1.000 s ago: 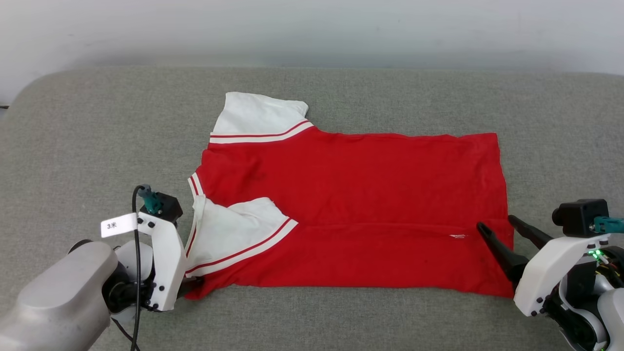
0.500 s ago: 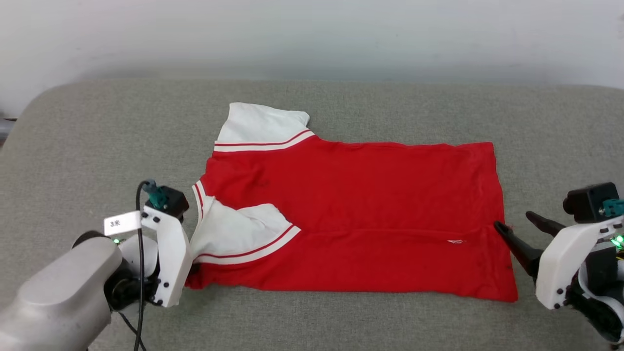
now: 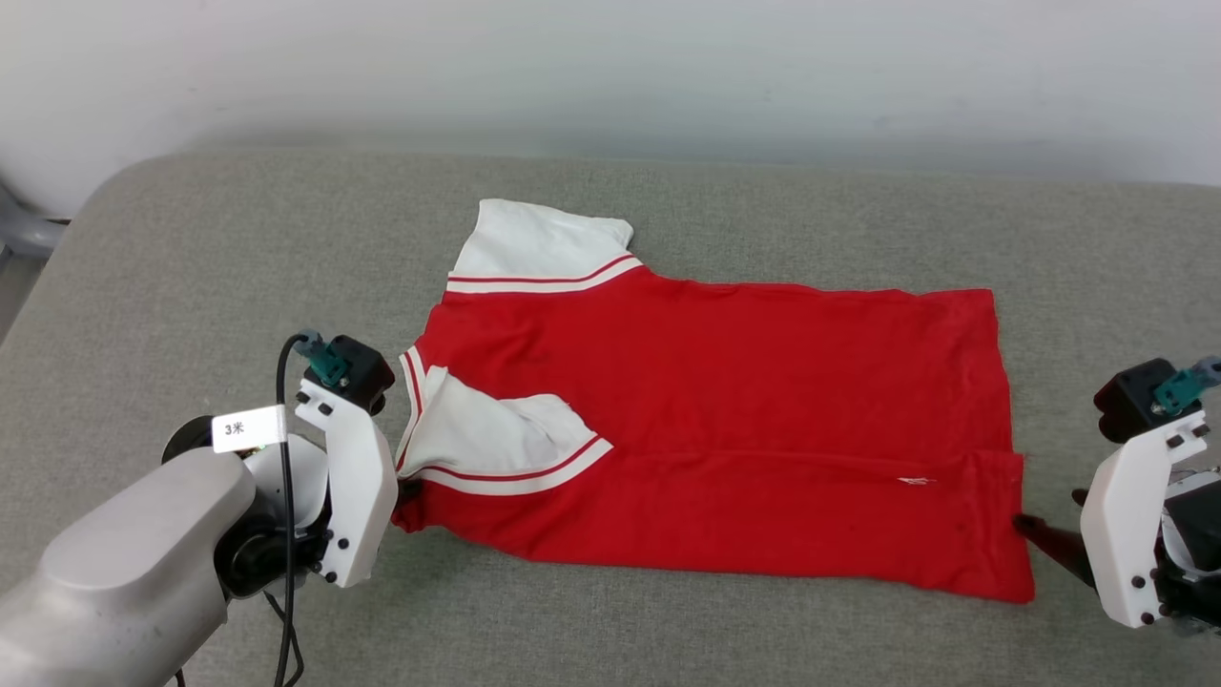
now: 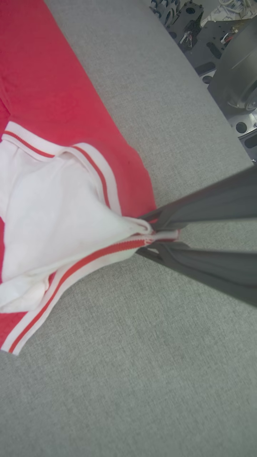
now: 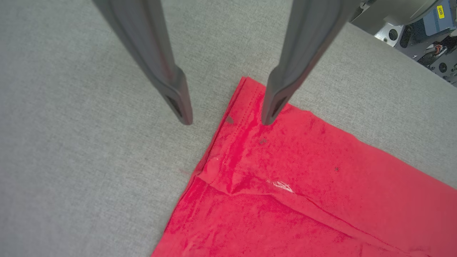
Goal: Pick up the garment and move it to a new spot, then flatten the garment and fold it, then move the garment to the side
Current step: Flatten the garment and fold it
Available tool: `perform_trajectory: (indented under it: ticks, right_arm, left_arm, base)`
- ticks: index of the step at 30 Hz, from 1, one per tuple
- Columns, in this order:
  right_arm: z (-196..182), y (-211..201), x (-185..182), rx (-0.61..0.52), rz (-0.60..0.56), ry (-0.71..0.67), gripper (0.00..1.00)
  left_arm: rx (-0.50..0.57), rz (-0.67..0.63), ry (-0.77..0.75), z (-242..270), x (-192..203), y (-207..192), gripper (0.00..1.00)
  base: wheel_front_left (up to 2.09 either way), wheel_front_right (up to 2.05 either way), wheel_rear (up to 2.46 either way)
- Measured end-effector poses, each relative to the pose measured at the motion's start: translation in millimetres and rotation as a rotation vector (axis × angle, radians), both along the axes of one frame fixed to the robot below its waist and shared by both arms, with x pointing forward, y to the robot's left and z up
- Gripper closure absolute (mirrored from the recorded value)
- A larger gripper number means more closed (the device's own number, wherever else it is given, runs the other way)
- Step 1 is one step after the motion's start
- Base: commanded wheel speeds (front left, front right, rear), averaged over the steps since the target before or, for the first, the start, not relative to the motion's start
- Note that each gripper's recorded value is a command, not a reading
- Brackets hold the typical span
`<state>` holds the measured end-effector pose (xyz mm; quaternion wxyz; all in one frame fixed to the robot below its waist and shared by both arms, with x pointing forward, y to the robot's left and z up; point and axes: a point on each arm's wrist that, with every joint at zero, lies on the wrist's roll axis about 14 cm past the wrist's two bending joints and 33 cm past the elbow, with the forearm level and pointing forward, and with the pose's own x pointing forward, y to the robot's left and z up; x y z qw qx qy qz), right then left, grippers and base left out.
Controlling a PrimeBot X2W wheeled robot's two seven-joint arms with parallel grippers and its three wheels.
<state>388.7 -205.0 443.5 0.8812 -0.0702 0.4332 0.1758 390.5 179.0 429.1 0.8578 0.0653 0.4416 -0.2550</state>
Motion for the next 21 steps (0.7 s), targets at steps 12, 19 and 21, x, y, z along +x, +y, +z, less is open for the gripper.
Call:
perform_trajectory:
  ticks: [12,19,21]
  right_arm:
    - [-63,9,-9,-0.022,-0.010,0.206,0.00]
    - [-89,12,-15,-0.025,-0.009,0.256,0.00]
    - [-90,14,-14,-0.023,-0.002,0.250,0.95]
  left_arm:
    - [0.000,0.004,-0.006,-9,9,4,1.00]
    - [0.002,0.007,0.004,-18,13,6,1.00]
    - [-0.003,0.010,0.006,-19,14,5,1.00]
  base:
    - [0.00,0.00,0.00]
    - [0.00,0.00,0.00]
    - [0.00,0.00,0.00]
